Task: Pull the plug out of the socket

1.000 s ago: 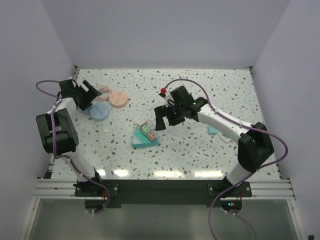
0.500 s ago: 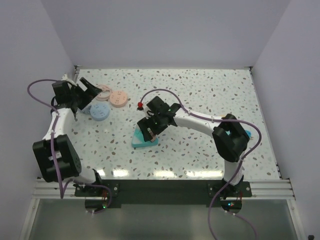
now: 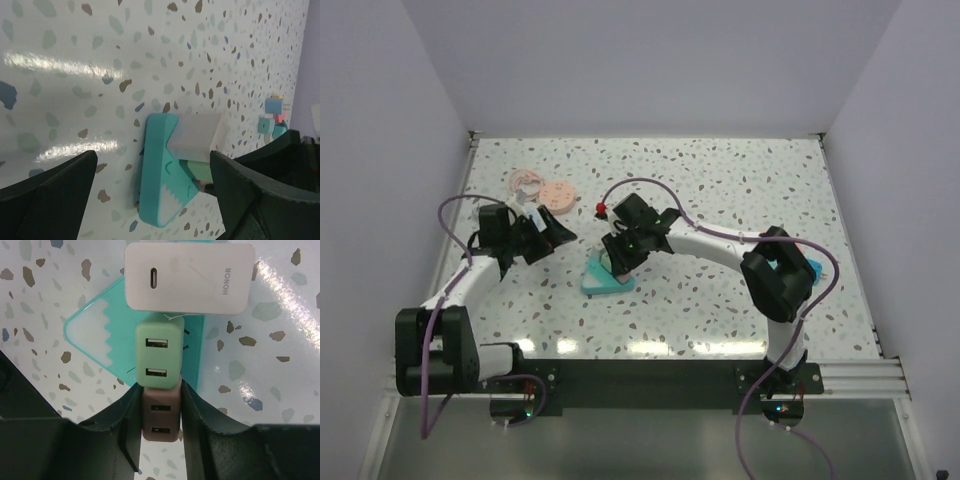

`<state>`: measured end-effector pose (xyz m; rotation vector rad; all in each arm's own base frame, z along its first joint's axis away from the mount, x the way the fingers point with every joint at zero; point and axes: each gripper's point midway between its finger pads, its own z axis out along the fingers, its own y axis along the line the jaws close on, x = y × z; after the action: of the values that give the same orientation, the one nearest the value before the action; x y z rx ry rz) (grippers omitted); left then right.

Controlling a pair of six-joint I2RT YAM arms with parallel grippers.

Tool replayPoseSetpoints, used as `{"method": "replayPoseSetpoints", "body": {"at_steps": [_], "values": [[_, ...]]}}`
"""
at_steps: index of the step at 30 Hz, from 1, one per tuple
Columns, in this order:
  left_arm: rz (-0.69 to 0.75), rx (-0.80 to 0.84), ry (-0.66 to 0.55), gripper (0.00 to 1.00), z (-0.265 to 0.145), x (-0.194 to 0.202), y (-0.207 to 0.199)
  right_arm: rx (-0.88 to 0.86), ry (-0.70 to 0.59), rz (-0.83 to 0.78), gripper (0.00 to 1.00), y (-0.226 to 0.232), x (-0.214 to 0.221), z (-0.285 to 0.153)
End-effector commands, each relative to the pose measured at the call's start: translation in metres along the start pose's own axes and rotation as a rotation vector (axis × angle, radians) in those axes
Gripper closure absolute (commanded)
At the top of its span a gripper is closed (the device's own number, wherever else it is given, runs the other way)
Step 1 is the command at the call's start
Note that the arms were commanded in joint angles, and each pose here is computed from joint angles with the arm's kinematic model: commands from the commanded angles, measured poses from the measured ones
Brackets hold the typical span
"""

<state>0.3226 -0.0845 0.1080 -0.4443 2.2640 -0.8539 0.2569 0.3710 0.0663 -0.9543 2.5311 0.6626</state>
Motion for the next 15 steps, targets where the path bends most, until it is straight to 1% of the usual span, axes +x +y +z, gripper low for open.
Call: {"method": "replayPoseSetpoints", "body": {"at_steps": [1,2,3,4,6,8,10,11,15], "values": [[0.078,0.085,0.041,0.00,0.006,0.024,-0.015,-0.045,-0.008,0.048,0.83,0.009,0.006,0.002],[0.093,0.094,0.070,0.00,0.008,0.036,-0.018,-0.039,-0.021,0.055,0.90,0.009,0.006,-0.002],[0.094,0.100,0.108,0.00,0.010,0.049,-0.016,-0.036,-0.017,0.077,0.92,0.008,0.010,-0.003],[0.125,0.130,0.109,0.00,0.014,0.053,-0.024,-0.041,-0.023,0.080,0.94,0.009,0.010,-0.004],[0.118,0.142,0.159,0.01,0.019,0.071,-0.018,-0.040,-0.023,0.095,0.99,0.009,0.015,-0.007],[0.128,0.161,0.176,0.05,0.022,0.080,-0.016,-0.045,-0.021,0.101,1.00,0.009,0.018,-0.007],[0.136,0.156,0.204,0.10,0.027,0.089,-0.011,-0.050,-0.026,0.109,1.00,0.010,0.018,-0.009],[0.144,0.152,0.219,0.15,0.028,0.095,-0.006,-0.052,-0.027,0.116,1.00,0.010,0.019,-0.009],[0.148,0.143,0.276,0.24,0.033,0.114,0.010,-0.077,-0.045,0.135,1.00,0.014,0.013,-0.015]]}}
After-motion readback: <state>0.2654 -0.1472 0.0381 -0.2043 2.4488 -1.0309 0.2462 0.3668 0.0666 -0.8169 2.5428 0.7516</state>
